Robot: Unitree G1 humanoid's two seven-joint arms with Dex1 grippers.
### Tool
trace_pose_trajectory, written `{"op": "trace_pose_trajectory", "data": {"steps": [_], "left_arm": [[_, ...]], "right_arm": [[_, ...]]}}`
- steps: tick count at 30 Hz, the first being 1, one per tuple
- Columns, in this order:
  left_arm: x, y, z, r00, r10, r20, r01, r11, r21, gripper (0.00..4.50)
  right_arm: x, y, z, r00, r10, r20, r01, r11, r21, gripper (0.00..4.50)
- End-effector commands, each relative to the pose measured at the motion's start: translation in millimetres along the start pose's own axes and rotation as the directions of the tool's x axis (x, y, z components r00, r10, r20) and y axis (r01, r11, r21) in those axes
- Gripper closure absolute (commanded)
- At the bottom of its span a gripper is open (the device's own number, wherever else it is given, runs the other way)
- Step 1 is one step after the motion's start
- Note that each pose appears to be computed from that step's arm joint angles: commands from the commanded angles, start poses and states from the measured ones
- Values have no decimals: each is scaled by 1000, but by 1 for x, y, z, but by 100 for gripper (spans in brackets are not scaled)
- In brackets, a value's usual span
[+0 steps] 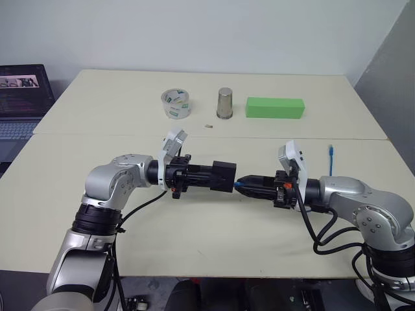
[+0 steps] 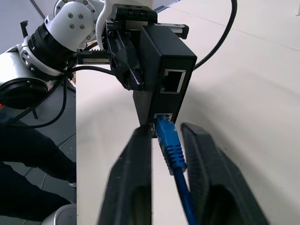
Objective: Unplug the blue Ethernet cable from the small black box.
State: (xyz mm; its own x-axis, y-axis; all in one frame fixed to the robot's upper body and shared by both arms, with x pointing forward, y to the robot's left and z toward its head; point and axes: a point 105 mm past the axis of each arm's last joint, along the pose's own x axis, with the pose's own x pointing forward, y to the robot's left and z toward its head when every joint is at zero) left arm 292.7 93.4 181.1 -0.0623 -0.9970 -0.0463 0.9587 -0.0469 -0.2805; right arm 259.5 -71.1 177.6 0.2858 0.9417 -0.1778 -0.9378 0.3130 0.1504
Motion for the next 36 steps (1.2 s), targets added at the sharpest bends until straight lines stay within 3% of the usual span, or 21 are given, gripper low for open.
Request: {"op": "trace_pose_trajectory", "data": {"steps": [1, 10, 21, 29, 32, 36], "left_arm": [[5, -9, 12, 999, -46, 14, 45, 997, 61, 372], [7, -14, 9, 997, -78, 2, 78, 995, 66, 372], [-14, 1, -5, 991, 26, -129, -4, 986, 169, 372], [-14, 4, -7, 989, 38, -141, -11, 982, 188, 372], [-19, 13, -5, 987, 102, -124, -75, 976, 206, 372], [-27, 32, -1, 970, 232, -76, -207, 947, 244, 372]], "right_arm": [[1, 4, 5, 1000, 20, -9, -20, 999, -46, 443], [0, 2, 8, 999, 30, -24, -31, 998, -54, 443], [-22, -12, -5, 992, -17, -122, 11, 999, -48, 447], [-22, -13, -4, 994, -36, -102, 31, 998, -58, 447], [-23, -44, 1, 977, -211, -45, 205, 972, -112, 447], [-28, -96, 0, 872, -489, 12, 479, 849, -225, 447]]}}
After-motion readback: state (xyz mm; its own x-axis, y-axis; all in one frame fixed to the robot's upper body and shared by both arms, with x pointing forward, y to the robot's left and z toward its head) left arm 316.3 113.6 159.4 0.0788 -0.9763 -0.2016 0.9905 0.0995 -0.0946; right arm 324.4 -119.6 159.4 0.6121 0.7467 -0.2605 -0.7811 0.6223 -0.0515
